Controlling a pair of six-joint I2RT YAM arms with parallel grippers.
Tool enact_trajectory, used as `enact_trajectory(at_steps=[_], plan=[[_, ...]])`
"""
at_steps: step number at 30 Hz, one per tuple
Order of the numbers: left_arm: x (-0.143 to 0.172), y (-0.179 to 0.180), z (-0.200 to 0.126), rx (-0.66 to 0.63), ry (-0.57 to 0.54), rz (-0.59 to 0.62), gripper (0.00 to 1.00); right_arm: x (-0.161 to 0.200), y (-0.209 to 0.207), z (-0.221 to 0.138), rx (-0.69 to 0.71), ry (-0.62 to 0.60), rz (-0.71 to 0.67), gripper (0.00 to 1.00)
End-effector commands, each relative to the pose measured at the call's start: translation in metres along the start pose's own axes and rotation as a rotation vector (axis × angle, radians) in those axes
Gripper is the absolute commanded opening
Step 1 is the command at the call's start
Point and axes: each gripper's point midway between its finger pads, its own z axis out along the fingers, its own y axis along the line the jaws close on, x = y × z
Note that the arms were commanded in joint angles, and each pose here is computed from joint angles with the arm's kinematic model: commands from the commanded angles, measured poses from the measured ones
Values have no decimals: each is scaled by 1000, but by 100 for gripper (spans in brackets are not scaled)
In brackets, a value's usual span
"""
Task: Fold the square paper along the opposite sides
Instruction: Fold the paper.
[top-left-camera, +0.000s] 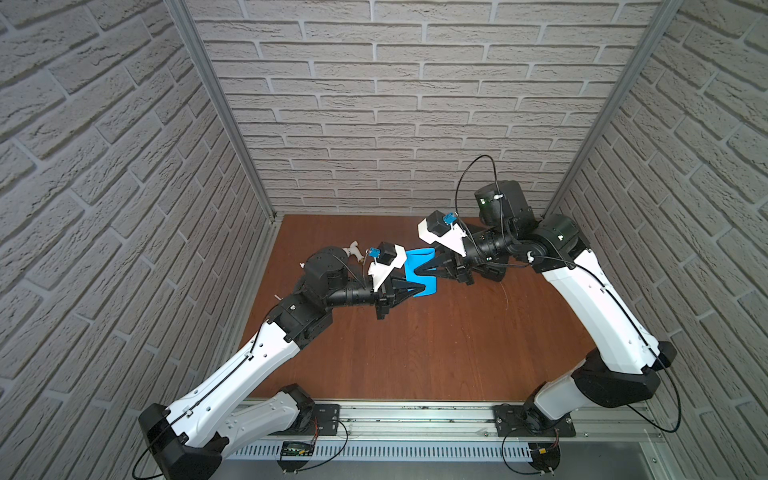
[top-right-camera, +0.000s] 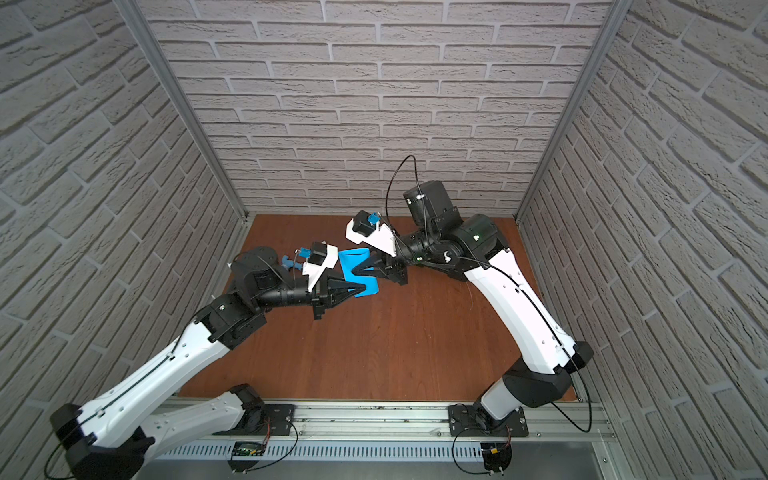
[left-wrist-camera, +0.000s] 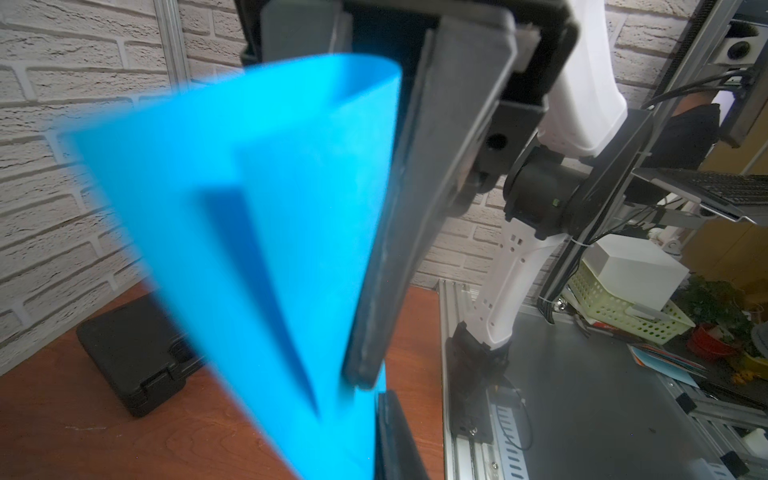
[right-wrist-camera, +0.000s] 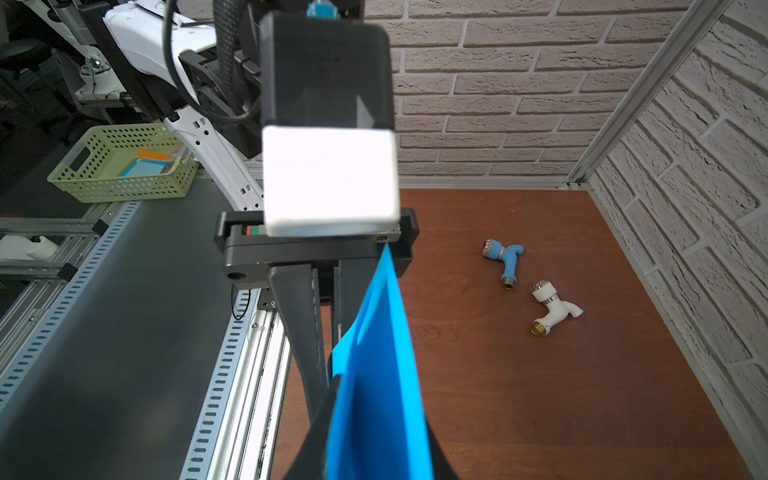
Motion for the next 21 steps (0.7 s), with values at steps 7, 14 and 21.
enact_trajectory(at_steps=[7,14,21], plan=[[-16,-4,-6,-6,-64,67,5,-11,5,-11,37,-42,-35,22],[-11,-3,-5,-9,-50,57,0,-10,4,-15,71,-33,-44,39],[15,0,-7,-24,97,-28,0,-11,8,-45,186,16,-134,67]])
